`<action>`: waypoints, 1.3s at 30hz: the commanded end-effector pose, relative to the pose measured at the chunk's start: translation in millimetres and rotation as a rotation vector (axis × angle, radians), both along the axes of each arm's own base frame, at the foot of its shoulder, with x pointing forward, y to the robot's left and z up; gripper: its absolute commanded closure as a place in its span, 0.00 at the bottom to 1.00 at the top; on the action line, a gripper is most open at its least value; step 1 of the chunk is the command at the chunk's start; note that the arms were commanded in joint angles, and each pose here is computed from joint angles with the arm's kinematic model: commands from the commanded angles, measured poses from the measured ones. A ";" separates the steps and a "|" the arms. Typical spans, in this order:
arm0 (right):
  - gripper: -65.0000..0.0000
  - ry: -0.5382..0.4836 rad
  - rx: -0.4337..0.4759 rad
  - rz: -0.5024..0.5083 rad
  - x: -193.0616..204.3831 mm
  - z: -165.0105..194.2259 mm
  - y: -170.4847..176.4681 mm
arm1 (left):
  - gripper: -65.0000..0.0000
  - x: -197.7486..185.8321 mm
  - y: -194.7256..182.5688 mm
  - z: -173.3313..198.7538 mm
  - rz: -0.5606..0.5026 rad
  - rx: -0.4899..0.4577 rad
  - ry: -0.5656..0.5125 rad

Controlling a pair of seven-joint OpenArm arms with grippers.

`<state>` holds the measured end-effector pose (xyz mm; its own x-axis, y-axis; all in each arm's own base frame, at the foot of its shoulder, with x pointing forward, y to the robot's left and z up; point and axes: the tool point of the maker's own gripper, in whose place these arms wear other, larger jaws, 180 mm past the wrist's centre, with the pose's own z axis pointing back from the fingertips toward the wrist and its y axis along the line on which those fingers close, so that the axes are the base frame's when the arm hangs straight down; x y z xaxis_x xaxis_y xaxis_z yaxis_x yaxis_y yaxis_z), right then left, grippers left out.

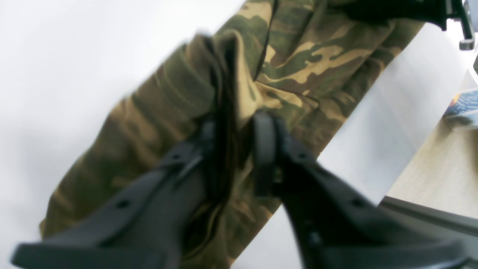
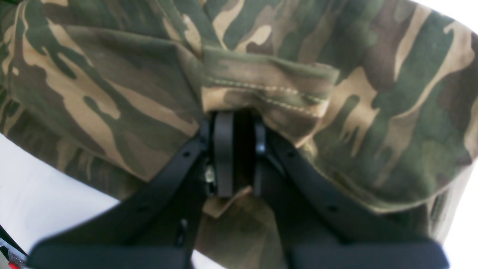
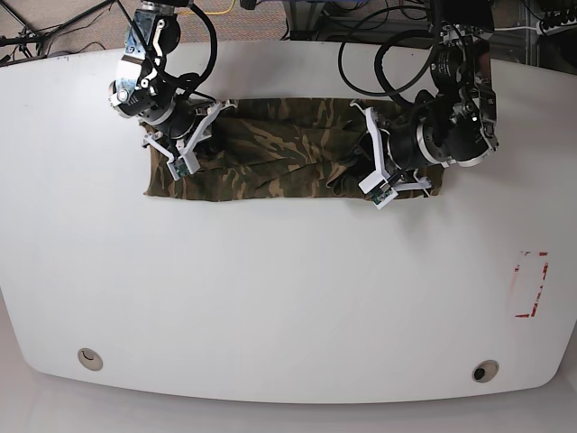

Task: Fold the T-shirt properly
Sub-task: 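Carry the left gripper's strip end toward the right gripper, then open the right gripper and move it to the strip's other end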

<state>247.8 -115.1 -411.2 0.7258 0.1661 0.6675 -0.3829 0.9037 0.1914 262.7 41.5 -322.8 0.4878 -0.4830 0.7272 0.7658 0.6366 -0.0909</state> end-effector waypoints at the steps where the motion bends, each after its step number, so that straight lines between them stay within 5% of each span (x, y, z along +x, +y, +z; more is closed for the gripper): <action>1: 0.90 -0.029 -0.004 0.001 5.8 6.5 -1.9 | 0.69 4.5 -6.7 11.9 -0.012 -0.036 -0.038; 14: 0.90 -0.034 -0.001 0.002 7.8 7.9 -1.0 | 0.62 -27.1 -67.9 15.1 -0.236 -0.079 -0.024; 20: 0.90 -0.045 -0.002 0.004 9.3 11.3 -0.6 | 0.62 20.8 -13.3 32.1 -0.039 -0.048 -0.105; 25: 0.90 -0.095 -0.019 0.007 14.4 28.4 -1.3 | 0.63 45.2 59.0 29.5 0.192 0.074 -0.134; 29: 0.89 -0.133 -0.051 0.015 18.9 45.8 -2.5 | 0.77 43.8 93.5 13.9 0.286 0.162 -0.097; 33: 0.75 -0.152 -0.060 0.017 25.3 59.5 1.7 | 0.95 38.3 108.5 -2.4 0.322 0.195 -0.045; 39: 0.41 -0.185 -0.003 0.020 29.9 80.4 13.9 | 0.95 19.3 117.8 -31.5 0.324 0.213 0.041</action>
